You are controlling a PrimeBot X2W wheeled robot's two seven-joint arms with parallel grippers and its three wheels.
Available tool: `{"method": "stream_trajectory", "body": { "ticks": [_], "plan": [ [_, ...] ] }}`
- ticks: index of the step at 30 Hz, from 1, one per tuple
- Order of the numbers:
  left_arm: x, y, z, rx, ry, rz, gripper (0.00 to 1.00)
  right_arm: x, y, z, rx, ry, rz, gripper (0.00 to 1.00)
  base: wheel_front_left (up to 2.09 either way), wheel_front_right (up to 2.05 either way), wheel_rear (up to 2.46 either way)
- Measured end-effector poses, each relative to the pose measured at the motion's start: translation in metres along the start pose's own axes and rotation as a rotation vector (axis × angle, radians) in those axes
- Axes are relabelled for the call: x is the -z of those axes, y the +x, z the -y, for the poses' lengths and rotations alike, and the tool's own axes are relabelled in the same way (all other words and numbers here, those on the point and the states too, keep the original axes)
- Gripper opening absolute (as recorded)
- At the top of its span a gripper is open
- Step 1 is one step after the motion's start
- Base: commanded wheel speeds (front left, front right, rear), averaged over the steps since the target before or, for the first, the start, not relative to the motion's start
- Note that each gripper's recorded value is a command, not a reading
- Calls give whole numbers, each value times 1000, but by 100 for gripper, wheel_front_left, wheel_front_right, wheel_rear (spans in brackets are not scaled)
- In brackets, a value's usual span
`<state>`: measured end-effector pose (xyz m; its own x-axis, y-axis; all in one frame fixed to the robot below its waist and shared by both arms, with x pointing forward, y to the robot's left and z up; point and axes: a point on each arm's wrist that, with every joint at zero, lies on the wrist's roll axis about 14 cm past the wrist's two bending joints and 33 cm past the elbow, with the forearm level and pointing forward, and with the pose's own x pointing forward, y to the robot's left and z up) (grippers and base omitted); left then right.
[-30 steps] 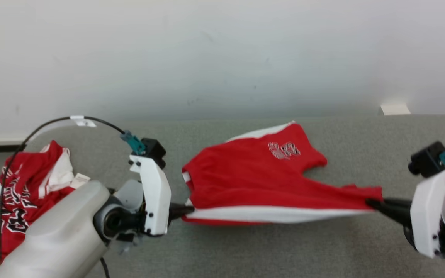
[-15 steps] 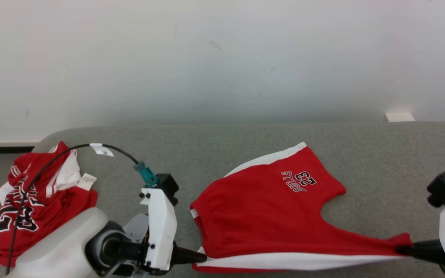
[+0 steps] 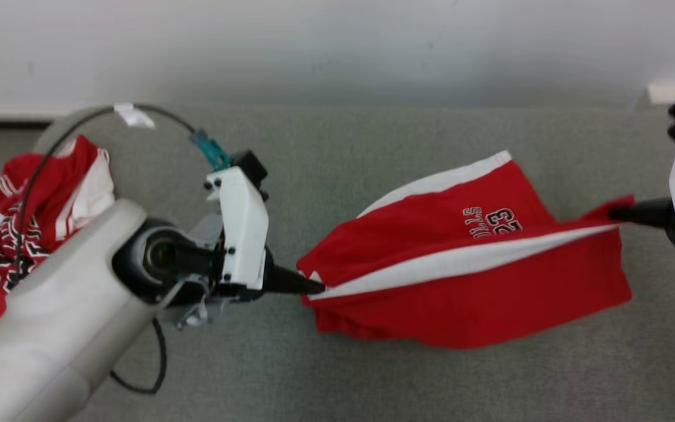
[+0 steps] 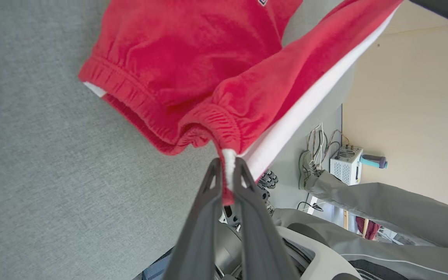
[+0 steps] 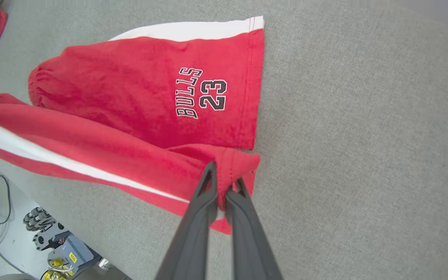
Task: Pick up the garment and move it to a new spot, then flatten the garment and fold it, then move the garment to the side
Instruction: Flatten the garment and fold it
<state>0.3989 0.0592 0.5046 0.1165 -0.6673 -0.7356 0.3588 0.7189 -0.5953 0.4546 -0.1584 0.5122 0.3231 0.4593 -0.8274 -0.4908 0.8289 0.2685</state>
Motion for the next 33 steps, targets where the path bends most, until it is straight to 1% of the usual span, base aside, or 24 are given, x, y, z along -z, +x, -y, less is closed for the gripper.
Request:
{"method": "stream_trajectory", "body": {
  "ticks": [5, 11, 16, 17, 18, 19, 20, 23, 26, 30, 32, 33],
  "plan": [
    [-26, 7, -24, -19, -67, -35, 0, -36, 39, 19, 26, 11, -14, 0, 0, 0, 0],
    [-47, 21, -54, -54, -127, -65, 0, -55, 90, 32, 25, 51, -57, 0, 0, 0, 0],
    [-57, 34, -74, -69, -163, -67, 0, -63, 122, 38, 19, 87, -71, 0, 0, 0, 0],
    [-59, 36, -77, -68, -169, -65, 0, -63, 127, 39, 21, 89, -76, 7, 0, 0, 0],
    [-61, 37, -79, -67, -171, -57, 0, -63, 131, 39, 19, 91, -78, 31, 0, 0, 0],
    [-63, 38, -80, -65, -175, -45, 27, -66, 135, 38, 17, 91, -70, 50, 0, 0, 0],
    [-65, 39, -80, -60, -173, -37, 45, -68, 136, 36, 13, 92, -58, 100, 0, 0, 0],
    [-76, 35, -78, -50, -162, 18, 99, -77, 134, 36, 24, 86, -5, 100, 0, 0, 0],
    [-87, 25, -72, -29, -159, 81, 100, -85, 126, 37, 47, 87, 48, 100, 0, 0, 0],
    [-95, 12, -64, -24, -134, 140, 100, -93, 113, 29, 45, 81, 137, 100, 0, 0, 0],
    [-96, 3, -66, -54, -101, 177, 100, -102, 103, 27, 59, 48, 224, 100, 0, 0, 0],
    [-98, -2, -66, -73, -70, 201, 100, -111, 95, 25, 65, 33, 296, 100, 0, 0, 0]
  ]
}}
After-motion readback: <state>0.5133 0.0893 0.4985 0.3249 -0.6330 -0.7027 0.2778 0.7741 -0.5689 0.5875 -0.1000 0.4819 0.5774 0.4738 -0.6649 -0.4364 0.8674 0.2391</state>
